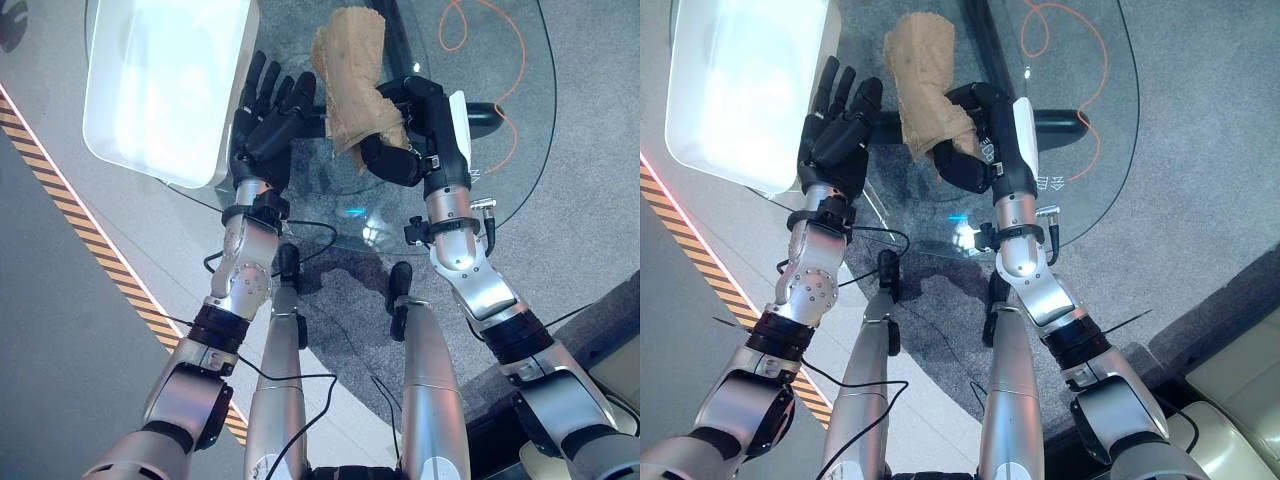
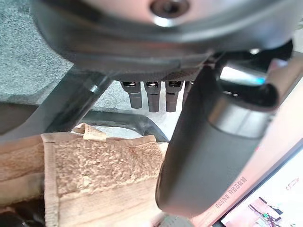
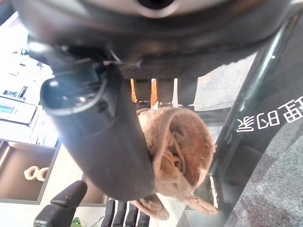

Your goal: Wipe the table with a cloth and put it in the basket.

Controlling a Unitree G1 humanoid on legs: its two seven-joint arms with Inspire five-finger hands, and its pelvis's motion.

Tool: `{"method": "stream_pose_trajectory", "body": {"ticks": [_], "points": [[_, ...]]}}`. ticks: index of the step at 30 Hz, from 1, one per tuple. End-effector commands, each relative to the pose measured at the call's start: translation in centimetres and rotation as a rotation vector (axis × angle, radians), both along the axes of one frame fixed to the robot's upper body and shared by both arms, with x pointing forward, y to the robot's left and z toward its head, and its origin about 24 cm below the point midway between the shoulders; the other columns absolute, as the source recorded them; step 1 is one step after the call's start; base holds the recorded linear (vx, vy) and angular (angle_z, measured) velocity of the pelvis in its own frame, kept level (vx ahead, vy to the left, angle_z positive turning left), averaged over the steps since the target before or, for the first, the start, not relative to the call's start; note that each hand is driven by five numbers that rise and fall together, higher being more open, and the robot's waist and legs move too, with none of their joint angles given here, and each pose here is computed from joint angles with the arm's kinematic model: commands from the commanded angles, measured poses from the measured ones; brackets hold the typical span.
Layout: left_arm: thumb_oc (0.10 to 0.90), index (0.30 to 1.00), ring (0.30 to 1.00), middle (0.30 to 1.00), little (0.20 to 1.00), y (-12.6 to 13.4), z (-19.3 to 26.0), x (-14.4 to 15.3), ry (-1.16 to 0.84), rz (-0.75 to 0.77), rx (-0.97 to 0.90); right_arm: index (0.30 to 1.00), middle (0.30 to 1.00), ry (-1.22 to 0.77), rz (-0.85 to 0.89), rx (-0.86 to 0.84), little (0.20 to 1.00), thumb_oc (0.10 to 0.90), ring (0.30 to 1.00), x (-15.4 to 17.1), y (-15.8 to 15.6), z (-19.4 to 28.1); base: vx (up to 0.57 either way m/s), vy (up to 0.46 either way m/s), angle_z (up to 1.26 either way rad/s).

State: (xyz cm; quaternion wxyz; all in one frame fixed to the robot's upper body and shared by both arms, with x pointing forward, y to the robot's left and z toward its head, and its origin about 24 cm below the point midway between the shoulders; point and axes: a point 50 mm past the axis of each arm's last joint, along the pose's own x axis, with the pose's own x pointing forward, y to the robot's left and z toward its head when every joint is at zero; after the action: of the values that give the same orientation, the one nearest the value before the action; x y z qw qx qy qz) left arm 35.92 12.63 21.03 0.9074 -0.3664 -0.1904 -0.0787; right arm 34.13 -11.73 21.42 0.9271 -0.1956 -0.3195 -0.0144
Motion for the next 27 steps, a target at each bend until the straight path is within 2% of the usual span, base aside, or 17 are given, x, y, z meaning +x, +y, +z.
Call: {"method": "stream_pose_trajectory", "body": {"ticks": [1, 27], "points": [[0.8, 0.9, 0.9, 0.9, 0.9, -0.6, 5.9, -1.1, -0.265, 0.0, 0.005, 0.3, 0.3, -0.514, 0.253, 0.093, 0.2, 0.1, 0.3, -5.3, 3.2, 9.8, 0.0, 0.0, 0.0], [0.8, 0.9, 0.9, 0.9, 0.9, -2.4, 6.3, -1.1, -0.291, -0.14, 0.079, 0.3, 0.3, -0.432, 0.367, -0.021, 0.2, 0.1, 0.3, -5.2, 5.3, 9.3, 0.0, 0.0, 0.0]]}}
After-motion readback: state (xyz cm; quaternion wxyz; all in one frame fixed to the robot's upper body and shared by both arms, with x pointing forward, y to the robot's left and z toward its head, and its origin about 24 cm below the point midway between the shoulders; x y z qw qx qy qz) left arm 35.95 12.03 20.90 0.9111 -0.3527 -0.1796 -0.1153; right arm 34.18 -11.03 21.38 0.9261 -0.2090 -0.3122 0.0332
